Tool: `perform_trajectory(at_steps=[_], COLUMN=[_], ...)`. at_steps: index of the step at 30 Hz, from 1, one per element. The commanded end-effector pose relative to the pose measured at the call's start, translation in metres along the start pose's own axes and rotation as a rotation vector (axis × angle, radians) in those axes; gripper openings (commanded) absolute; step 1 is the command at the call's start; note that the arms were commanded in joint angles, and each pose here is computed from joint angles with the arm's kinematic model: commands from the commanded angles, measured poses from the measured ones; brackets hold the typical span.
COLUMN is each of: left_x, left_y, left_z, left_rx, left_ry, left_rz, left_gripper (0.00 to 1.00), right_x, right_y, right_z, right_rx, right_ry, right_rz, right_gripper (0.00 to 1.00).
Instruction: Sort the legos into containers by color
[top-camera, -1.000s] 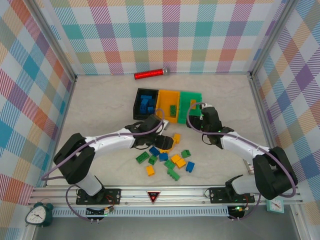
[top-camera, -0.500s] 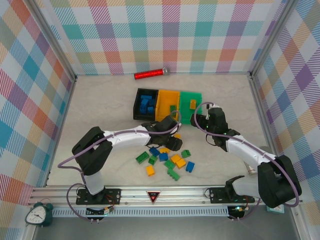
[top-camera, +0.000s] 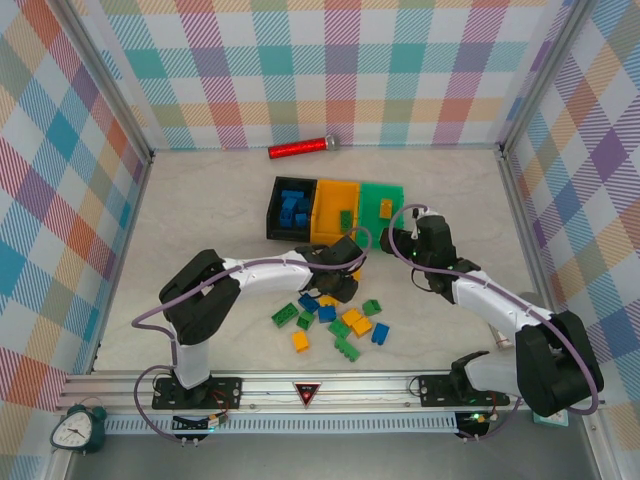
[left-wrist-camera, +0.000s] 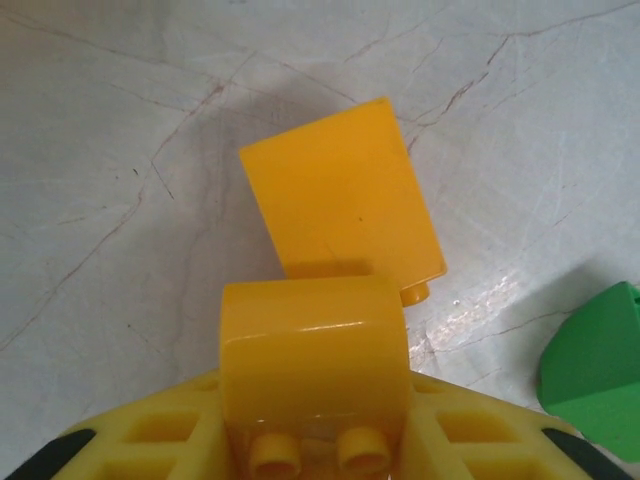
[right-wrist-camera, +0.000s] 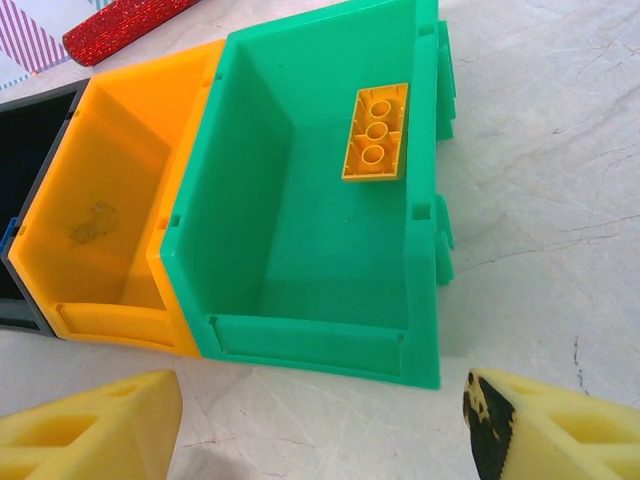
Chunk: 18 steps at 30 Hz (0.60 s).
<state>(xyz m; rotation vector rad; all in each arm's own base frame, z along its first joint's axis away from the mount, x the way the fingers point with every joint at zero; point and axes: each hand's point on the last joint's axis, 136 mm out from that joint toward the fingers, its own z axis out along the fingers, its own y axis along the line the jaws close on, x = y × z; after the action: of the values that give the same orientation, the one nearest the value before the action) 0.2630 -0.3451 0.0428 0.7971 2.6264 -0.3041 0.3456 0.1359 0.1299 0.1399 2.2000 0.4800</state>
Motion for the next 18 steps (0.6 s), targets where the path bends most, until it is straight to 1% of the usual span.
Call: perform_trajectory(at_steps=[1, 4, 8, 10, 14, 18], left_x=[-0.018, -0.027, -0.05, -0.067, -0.109, -0.153], left_y=[-0.005, -0.003, 0.008, 0.014, 0.02, 0.027], left_z=[-0.02, -0.036, -0.055, -0.063, -0.081, -0.089], left_rx=[0.003, -0.007, -0.044, -0.056, -0.065, -0.08], left_ry=[-0.049, -0.092, -0.161, -0.19, -0.241, -0.291], left_rz=[0.006, 0.005, -0.017, -0.037, -0.066, -0.09], left_gripper=[0.36, 0.35, 0.35, 0.35, 0.35, 0.37], right_x=[-0.008, -0.007, -0.008, -0.009, -0.014, -0.016], right_y=[0.003, 0.003, 0.0, -0.004, -0.022, -0.04], right_z=[-0.004, -0.004, -0.006, -0.008, -0.015, -0.021], right_rx=[-0.022, -0.023, -0.01, 0.003, 0.077, 0.089], right_ry=[-0.038, -0.038, -0.049, -0.059, -0.078, -0.101], right_rz=[0.018, 0.027, 0.027, 0.032, 0.068, 0.146], right_gripper=[0.75, 0.75, 0.75, 0.75, 0.76, 0.77])
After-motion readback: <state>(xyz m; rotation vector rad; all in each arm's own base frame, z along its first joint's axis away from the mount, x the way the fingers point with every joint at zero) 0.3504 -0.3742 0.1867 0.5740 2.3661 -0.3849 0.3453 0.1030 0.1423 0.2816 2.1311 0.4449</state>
